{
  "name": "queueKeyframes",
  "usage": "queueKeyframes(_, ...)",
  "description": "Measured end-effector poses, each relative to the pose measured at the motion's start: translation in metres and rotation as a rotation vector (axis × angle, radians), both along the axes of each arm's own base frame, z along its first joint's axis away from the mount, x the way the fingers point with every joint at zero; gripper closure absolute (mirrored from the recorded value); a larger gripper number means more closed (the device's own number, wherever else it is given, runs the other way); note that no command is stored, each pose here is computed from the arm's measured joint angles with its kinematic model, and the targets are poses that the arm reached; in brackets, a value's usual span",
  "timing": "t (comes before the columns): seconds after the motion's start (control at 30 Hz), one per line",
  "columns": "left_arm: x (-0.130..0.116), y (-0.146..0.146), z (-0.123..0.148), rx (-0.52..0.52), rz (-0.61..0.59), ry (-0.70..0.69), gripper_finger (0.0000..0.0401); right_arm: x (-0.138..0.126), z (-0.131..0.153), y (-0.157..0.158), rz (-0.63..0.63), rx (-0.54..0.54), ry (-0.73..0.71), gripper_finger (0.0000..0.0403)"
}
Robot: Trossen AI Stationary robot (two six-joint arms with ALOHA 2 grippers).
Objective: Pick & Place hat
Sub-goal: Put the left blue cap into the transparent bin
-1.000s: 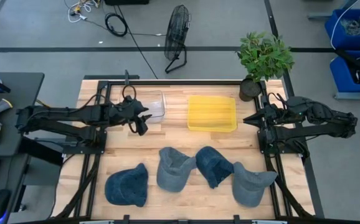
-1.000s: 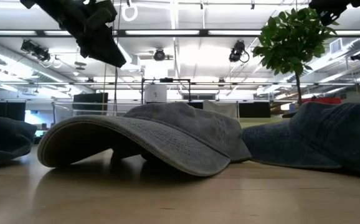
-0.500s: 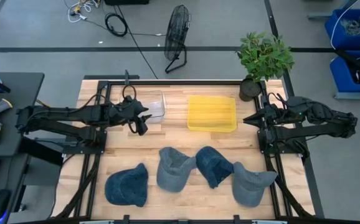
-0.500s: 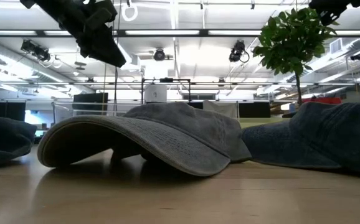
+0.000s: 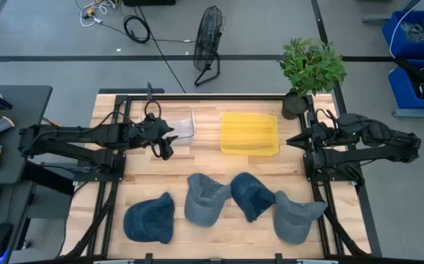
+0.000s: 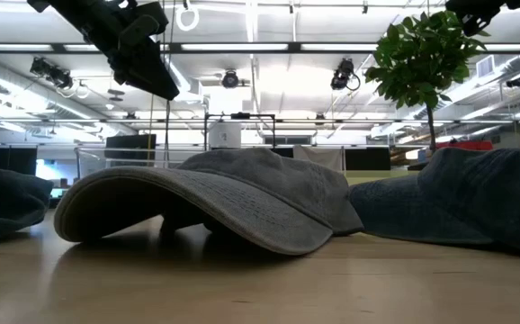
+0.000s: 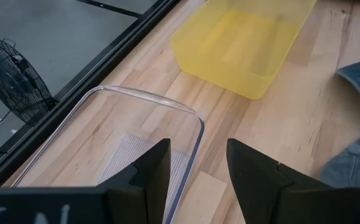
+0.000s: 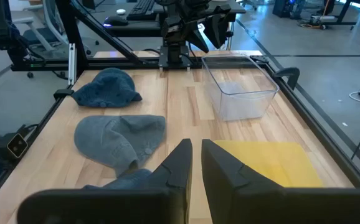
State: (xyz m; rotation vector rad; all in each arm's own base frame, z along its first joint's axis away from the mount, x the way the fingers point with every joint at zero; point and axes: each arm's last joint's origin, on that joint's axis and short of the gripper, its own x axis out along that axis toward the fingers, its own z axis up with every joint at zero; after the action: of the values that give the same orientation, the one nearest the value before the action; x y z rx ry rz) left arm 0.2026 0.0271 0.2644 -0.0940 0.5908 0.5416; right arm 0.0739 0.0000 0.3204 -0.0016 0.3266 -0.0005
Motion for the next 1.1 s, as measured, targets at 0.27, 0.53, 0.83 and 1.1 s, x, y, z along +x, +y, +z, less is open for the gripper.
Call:
queueKeyframes(0.27,0.0,0.0,0.0,0.001,-0.001,0.001,0.0238,-0.0002,-0.0006,-0.0001,0.002,-0.014,0.007,0.036)
queueKeyframes(0.53,0.0,0.0,-0.0001,0.001,-0.001,0.001,0.0238,0.0017,0.0001,0.001,0.042,-0.015,0.003,0.036)
queueKeyframes(0.83,0.0,0.0,-0.0001,0.0,-0.001,0.0,0.0238,0.0013,-0.0012,0.0012,0.046,-0.002,0.017,0.036)
queueKeyframes(1.1,-0.0001,0.0,0.0,0.0,-0.001,0.0,0.0238,0.0013,-0.0011,0.0012,0.046,-0.002,0.016,0.036)
